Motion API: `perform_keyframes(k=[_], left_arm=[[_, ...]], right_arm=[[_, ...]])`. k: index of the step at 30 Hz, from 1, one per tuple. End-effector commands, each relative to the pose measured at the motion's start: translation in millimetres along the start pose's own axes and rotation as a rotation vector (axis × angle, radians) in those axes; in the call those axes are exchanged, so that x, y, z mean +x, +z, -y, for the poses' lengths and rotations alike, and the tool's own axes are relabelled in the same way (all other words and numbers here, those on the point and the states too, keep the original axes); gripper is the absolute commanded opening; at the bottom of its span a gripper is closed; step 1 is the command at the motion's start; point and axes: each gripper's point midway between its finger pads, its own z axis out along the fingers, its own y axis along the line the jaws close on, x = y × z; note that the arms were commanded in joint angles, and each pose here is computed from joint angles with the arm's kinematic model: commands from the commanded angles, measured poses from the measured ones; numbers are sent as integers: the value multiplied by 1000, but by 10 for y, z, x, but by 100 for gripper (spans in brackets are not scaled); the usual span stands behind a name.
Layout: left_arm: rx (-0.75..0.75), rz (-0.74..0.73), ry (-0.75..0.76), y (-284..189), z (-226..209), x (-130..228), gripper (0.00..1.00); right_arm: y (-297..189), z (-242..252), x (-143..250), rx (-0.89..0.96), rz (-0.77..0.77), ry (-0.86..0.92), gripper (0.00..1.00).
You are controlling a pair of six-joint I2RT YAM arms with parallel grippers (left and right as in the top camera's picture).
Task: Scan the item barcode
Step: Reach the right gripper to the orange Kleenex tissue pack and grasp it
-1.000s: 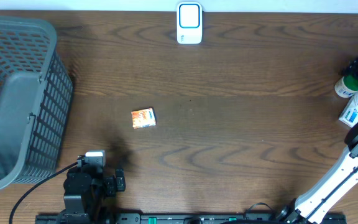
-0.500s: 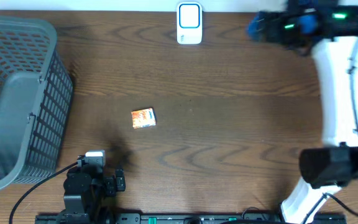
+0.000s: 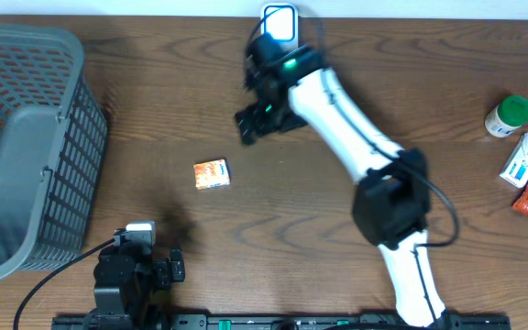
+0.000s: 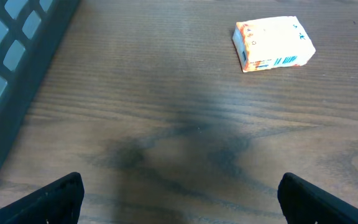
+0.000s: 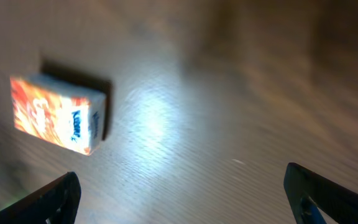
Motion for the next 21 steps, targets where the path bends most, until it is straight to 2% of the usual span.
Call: perform_keyframes(k=[1, 6, 10, 14, 17, 21], left_arm=[[-11, -12, -10, -5, -21, 30, 99], [-11, -12, -10, -5, -21, 30, 99], [-11, -12, -10, -5, -21, 30, 99], [-11, -12, -10, -5, -21, 30, 99], [-11, -12, -10, -5, -21, 30, 99], [-11, -12, -10, -5, -21, 30, 99]], right_arm=[[100, -336, 92, -26, -24, -160, 99], [120, -696, 131, -12, 1, -237, 99], [181, -713, 145, 76, 12, -177, 99], [188, -765, 41, 148, 89, -74, 99], [189, -862, -57, 112, 143, 71, 99], [191, -1060, -146, 23, 175, 88, 99]])
